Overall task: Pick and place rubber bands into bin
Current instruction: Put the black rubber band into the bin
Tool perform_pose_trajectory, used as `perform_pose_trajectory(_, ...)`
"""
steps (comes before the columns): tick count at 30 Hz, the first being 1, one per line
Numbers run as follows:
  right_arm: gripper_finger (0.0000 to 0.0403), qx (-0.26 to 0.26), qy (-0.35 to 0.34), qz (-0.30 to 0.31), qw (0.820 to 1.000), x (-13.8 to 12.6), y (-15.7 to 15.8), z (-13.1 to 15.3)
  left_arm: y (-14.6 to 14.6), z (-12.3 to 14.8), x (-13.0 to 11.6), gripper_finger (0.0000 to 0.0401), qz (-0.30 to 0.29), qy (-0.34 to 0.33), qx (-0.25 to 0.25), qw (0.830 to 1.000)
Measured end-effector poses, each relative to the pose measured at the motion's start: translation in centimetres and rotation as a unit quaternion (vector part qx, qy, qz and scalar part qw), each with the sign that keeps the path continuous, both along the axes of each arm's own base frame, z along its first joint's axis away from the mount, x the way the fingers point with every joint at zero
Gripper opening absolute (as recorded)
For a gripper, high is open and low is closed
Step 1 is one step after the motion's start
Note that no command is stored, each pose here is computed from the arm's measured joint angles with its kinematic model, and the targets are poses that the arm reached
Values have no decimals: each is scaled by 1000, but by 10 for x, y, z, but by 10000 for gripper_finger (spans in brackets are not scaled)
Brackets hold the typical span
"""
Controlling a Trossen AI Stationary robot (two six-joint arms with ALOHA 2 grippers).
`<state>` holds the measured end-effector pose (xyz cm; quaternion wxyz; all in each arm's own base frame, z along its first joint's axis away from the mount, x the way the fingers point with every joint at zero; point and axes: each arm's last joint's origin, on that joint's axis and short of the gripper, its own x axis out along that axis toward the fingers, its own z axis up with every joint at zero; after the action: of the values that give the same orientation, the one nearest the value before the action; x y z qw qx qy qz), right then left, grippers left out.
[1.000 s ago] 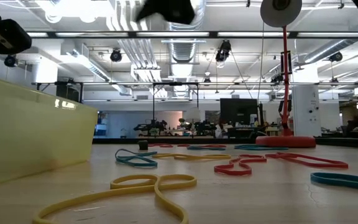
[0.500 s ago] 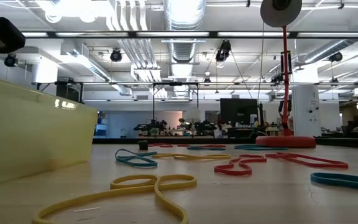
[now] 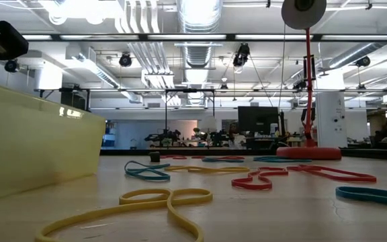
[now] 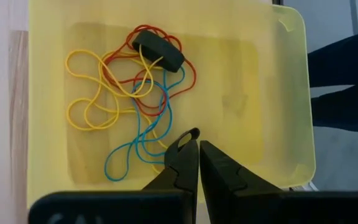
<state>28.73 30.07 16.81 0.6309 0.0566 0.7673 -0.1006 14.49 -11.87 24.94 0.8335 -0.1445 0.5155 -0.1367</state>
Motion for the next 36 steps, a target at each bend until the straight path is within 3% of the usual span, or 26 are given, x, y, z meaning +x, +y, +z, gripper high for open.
perform_pose_trajectory(4, 182, 4, 1, 10, 1000, -3, -7, -9, -2, 1, 2, 0, 4, -7, -11, 1000)
perform_pose_trajectory(10, 182, 12, -12, 17, 1000, -12, -22, 3, -2, 1, 2, 0, 10, -5, -15, 1000)
perform_pose_trajectory(17, 182, 81, -21, 52, 995, -20, -35, -4, -3, 1, 3, 0, 11, -7, -14, 1000)
perform_pose_trajectory(27, 181, 101, -32, 105, 989, -8, -58, -19, -3, 1, 3, 0, 12, -8, -14, 1000)
perform_pose_trajectory(36, 137, 138, -15, 105, 985, -16, -55, -31, -3, 1, 3, 0, 21, -4, -18, 1000)
